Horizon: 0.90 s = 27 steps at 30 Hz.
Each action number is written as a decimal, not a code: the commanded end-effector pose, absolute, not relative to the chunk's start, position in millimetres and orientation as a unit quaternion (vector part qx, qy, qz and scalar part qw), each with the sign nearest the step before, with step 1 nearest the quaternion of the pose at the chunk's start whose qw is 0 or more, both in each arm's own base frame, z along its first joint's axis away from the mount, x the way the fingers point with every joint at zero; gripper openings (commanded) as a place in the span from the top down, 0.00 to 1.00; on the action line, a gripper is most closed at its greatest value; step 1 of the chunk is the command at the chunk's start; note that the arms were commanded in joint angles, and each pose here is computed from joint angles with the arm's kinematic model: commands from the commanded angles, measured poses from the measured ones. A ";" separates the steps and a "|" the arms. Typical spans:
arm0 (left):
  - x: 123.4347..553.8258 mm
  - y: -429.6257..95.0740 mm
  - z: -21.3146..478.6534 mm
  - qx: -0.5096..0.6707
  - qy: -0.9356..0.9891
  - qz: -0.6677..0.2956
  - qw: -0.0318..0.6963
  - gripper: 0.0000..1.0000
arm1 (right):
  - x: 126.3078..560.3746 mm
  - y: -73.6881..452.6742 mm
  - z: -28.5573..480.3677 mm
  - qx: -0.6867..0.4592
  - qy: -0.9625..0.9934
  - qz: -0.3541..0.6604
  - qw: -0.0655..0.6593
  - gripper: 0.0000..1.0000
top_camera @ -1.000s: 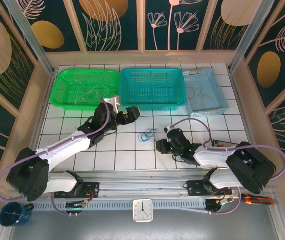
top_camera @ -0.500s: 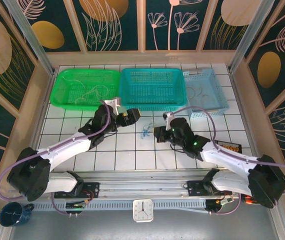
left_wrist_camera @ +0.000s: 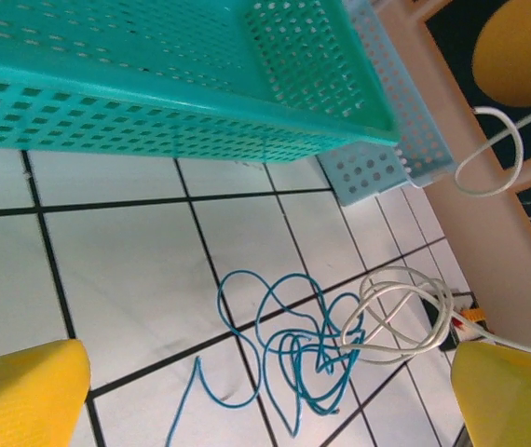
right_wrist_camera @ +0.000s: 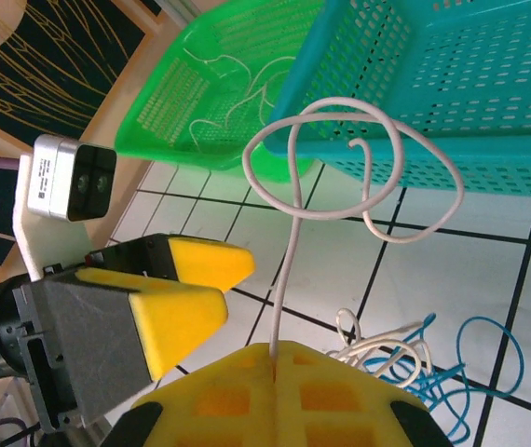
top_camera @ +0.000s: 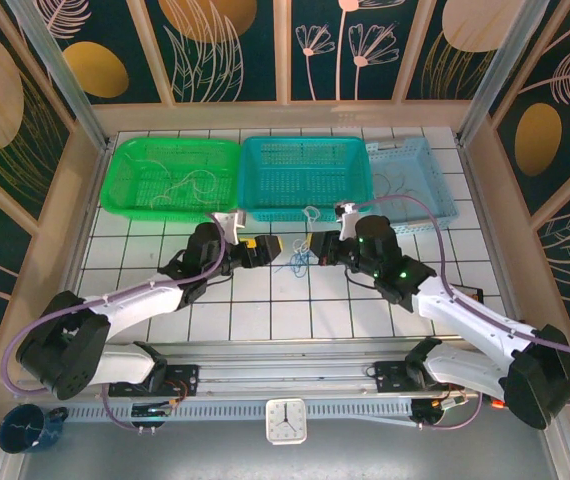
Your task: Untangle the cables
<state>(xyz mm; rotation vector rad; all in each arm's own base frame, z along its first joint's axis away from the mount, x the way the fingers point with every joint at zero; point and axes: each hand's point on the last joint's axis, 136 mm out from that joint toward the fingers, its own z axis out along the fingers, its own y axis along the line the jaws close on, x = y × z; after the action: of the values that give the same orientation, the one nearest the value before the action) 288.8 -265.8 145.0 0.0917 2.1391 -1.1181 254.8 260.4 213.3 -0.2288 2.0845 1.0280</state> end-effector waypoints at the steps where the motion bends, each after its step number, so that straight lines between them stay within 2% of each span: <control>1: 283.4 -274.9 148.9 0.085 0.811 -0.451 0.363 0.01 | 257.7 266.2 231.6 -0.098 0.808 0.421 0.400 1.00; 18: 254.9 -302.6 128.2 0.182 0.795 -0.462 0.348 0.08 | 261.8 275.1 255.8 -0.098 0.791 0.445 0.407 1.00; 27: 267.7 -311.5 132.6 0.180 0.788 -0.454 0.375 0.11 | 259.2 279.0 264.1 -0.099 0.784 0.459 0.405 1.00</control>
<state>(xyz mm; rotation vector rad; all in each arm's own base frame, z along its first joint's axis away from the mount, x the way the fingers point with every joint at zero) 254.3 -303.1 107.8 0.4410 2.1315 -1.1675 257.3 273.0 237.4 -0.2474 2.0491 1.1023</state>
